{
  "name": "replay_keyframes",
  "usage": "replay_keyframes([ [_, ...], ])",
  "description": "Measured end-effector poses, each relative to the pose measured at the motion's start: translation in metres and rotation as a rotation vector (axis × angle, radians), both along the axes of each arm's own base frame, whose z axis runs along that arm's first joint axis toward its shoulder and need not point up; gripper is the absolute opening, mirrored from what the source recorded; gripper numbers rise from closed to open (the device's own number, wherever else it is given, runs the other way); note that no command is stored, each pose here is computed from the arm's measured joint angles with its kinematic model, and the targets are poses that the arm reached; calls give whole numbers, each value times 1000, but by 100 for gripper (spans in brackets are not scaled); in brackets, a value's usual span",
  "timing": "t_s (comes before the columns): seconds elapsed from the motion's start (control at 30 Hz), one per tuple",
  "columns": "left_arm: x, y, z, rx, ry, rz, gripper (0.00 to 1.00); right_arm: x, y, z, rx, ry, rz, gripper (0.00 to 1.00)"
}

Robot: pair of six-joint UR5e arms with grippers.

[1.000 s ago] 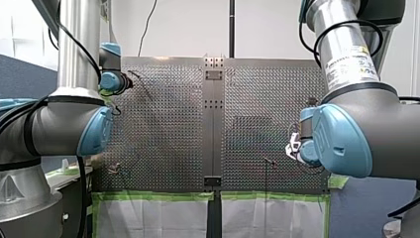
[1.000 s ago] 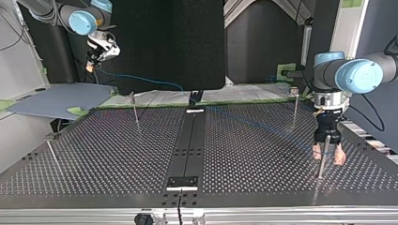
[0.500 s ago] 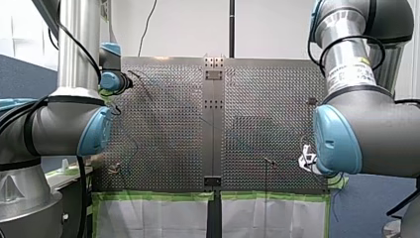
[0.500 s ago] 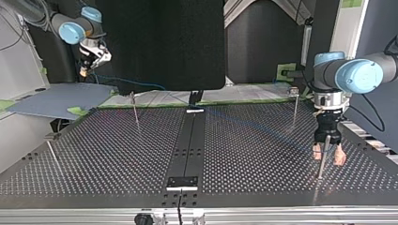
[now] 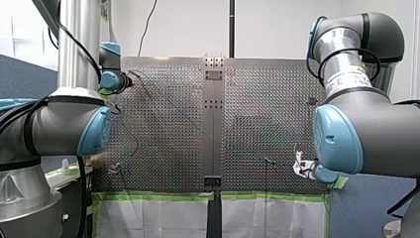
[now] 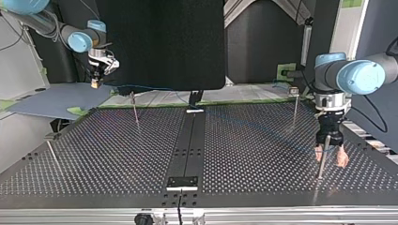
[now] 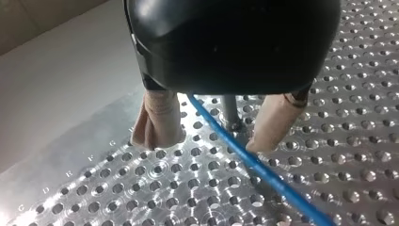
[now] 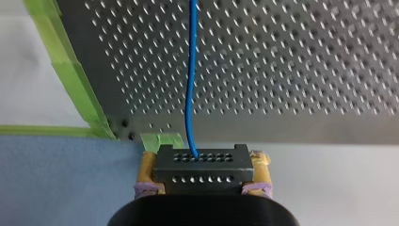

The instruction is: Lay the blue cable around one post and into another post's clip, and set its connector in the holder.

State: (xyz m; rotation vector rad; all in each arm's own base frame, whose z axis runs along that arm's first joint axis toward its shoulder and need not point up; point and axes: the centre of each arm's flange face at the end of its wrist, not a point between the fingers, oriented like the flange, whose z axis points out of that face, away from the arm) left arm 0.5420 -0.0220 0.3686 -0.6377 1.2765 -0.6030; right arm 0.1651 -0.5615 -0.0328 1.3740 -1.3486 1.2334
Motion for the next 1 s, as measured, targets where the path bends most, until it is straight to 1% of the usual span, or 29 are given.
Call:
replay_keyframes([
  [0.13, 0, 0, 1, 10, -1, 6, 100, 6, -5, -13, 19, 28, 44, 0],
  [0.3, 0, -1, 1, 17, 3, 9, 100, 6, -12, -28, 50, 57, 80, 0],
  [0.43, 0, -2, 1, 19, 4, 9, 100, 9, -16, -42, 78, 84, 122, 0],
  [0.5, 0, -3, 1, 20, 4, 8, 100, 9, -18, -49, 85, 95, 140, 0],
  [0.6, 0, -4, 1, 20, 5, 5, 100, 6, -25, -59, 86, 111, 163, 0],
  [0.7, 0, -5, 1, 20, 6, 3, 100, 1, -33, -70, 86, 111, 180, 0],
  [0.8, 0, -6, 1, 20, 7, 2, 100, -5, -42, -78, 81, 104, 192, 0],
  [0.87, 0, -6, 1, 20, 7, 2, 100, -10, -46, -80, 77, 93, 197, 0],
  [1.0, 0, -6, 1, 19, 7, 5, 100, -19, -51, -81, 71, 62, 204, 0],
])
